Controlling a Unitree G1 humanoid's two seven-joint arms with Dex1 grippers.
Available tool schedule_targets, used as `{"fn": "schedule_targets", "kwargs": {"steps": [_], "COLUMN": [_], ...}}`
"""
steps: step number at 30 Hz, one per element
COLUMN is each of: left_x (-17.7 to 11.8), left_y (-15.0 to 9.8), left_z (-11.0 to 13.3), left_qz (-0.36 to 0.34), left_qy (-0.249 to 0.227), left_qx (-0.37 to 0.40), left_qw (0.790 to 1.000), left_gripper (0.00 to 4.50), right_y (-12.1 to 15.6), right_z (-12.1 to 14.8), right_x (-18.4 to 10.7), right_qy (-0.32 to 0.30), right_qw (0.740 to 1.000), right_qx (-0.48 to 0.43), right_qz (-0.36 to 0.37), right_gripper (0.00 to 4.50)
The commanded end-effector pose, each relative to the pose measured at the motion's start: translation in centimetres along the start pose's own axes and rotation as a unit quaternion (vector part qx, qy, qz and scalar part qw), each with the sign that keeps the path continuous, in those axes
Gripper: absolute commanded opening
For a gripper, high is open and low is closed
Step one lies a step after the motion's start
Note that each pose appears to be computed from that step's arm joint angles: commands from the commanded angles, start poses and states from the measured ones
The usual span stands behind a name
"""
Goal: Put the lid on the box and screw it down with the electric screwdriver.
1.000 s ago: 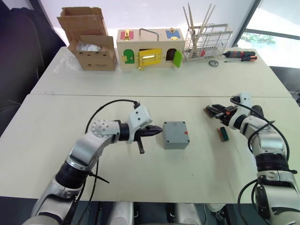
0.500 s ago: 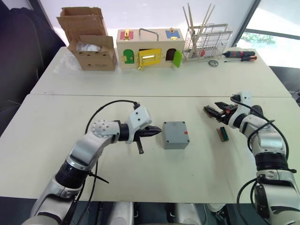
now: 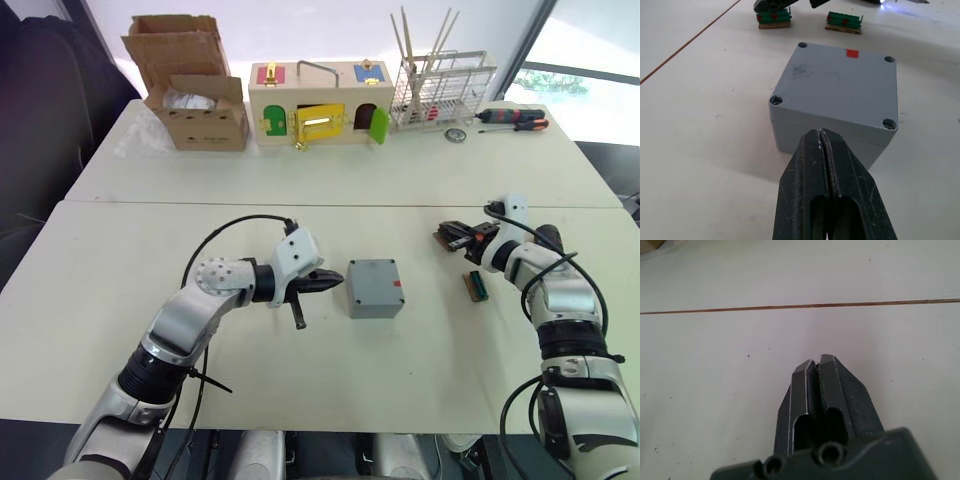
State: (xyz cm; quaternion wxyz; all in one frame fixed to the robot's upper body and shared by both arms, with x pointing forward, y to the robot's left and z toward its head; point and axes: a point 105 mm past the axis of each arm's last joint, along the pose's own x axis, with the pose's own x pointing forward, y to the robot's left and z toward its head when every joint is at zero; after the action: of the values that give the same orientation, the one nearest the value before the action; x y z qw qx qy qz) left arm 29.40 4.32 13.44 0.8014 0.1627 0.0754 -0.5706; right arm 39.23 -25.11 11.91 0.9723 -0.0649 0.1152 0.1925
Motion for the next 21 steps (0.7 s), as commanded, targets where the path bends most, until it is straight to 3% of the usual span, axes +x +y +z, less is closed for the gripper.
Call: {"fn": "schedule_targets", "kwargs": {"steps": [1, 15, 21], "left_x": [0.0, -0.1, -1.1], "left_y": [-0.3, -0.2, -0.1], "left_z": [0.6, 0.8, 2.5], "left_qz": [-0.004, -0.004, -0.011], "left_qy": [-0.009, -0.013, -0.04], "left_qx": [0.015, 0.018, 0.01], "left_qw": [1.0, 1.0, 0.999], "left_gripper": [0.0, 0.0, 0.0], "right_y": [-0.2, 0.3, 5.7], "right_z": [1.5, 5.9, 7.9], "right_x": [-0.1, -2.2, -5.1], "right_qy": [-0.028, -0.086, -0.097], "right_qw": [1.0, 0.996, 0.987], "right_qx": [-0.004, -0.014, -0.018], "right_qz": [-0.002, 0.004, 0.13], "right_gripper": [0.04, 0.04, 0.04]}}
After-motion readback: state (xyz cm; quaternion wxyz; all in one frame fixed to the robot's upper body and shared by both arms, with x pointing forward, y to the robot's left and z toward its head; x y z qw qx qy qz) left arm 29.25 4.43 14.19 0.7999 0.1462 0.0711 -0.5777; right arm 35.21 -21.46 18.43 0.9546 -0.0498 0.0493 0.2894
